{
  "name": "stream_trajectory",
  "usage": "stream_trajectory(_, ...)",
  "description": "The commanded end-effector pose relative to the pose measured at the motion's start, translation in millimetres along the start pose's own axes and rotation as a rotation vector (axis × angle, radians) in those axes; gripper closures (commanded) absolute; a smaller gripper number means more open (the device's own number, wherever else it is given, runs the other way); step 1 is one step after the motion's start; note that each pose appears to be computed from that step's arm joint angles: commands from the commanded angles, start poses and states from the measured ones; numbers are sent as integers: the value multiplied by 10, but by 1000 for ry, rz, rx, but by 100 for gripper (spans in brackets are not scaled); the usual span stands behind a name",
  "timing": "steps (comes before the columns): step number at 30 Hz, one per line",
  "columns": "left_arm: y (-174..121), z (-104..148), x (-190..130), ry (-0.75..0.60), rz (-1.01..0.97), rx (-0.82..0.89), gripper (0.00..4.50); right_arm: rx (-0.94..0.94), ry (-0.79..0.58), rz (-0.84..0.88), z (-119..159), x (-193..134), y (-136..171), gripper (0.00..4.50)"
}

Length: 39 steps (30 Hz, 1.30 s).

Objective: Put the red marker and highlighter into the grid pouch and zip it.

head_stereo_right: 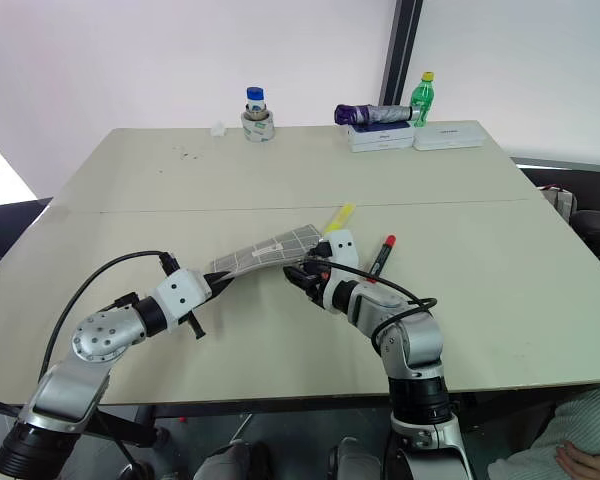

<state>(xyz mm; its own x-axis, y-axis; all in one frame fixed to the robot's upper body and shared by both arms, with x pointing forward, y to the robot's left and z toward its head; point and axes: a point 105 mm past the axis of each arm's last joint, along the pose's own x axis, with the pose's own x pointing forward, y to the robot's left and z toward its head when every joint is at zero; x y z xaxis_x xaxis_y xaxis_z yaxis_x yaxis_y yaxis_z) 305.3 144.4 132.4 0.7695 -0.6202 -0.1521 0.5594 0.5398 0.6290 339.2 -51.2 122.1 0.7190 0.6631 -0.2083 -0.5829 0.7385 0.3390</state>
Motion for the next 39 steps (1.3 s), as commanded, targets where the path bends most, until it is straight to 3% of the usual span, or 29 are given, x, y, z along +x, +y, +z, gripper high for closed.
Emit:
stream_trajectory(1, 35, 98, 16, -39, 12, 29, 450, -6, -23, 8, 50, 38, 73, 432)
stream_trajectory(3, 35, 95, 16, -38, 13, 31, 450, -12, -23, -6, 40, 27, 52, 444)
stream_trajectory(6, 5, 79, 10, -31, 1, 43, 450, -264, 11, -45, 92, -25, 2, 444)
stream_trajectory(12, -47, 91, 43, -38, -17, 43, 450, -540, 44, 19, 134, 60, 194, 444)
stream_trajectory(19, -101, 116, 69, -45, -37, 46, 450, -533, 46, 76, 106, 166, 380, 444)
stream_trajectory(39, -153, 198, 247, -79, -58, 51, 450, -785, 112, 343, -2, 257, 783, 444)
